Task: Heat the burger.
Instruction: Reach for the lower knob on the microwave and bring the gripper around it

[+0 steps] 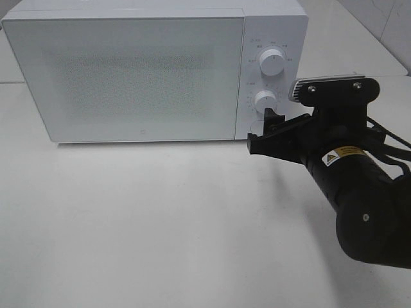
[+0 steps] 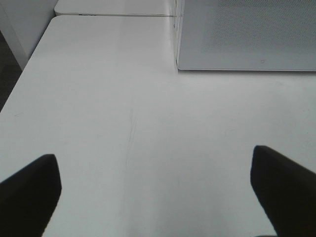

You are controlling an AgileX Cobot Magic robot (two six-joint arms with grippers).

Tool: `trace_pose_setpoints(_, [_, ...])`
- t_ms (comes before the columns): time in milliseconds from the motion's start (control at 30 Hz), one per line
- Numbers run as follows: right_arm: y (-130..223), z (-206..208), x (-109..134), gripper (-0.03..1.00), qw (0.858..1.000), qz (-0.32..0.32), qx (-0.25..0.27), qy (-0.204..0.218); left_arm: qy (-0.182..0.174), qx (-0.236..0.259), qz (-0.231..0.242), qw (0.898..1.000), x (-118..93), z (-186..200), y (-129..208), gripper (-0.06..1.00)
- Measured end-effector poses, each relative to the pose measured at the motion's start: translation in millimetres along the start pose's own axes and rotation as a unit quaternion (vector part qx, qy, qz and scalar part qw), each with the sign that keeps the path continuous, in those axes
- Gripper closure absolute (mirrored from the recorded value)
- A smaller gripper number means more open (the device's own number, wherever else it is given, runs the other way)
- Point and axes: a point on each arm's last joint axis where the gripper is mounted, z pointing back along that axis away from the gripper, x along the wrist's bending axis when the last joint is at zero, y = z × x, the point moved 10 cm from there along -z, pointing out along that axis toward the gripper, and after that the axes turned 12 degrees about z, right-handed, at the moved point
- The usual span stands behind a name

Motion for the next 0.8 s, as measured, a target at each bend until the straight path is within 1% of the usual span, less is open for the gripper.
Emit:
trace_pose_setpoints(167, [3.7,-7.2,8.1,0.21,1.000,0.001,0.009,0.011,0.000,0.000,0.000,1.000,0.0,0.0,0.0,-0.02])
trace_pose_setpoints(233, [7.6,-11.8,15.9,0.21,1.000,0.024,0.014,0.010,0.000,0.000,0.000,1.000,0.0,0.0,0.0,-0.02])
trace_pose_setpoints(400, [11.8,-18.6,25.3,0.21,0.999,0.042,0.019,0.010,0.000,0.000,0.000,1.000,0.0,0.0,-0.2,-0.02])
trace_pose_setpoints(700, [11.7,-20.0,25.8,0.21,0.999,0.033,0.020,0.012,0.000,-0.001,0.000,1.000,-0.1,0.0,-0.4,-0.02])
trace_pose_setpoints(800, [11.6,-20.2,25.6,0.21,0.999,0.022,0.020,0.013,0.000,-0.001,0.000,1.000,-0.1,0.0,-0.4,-0.02])
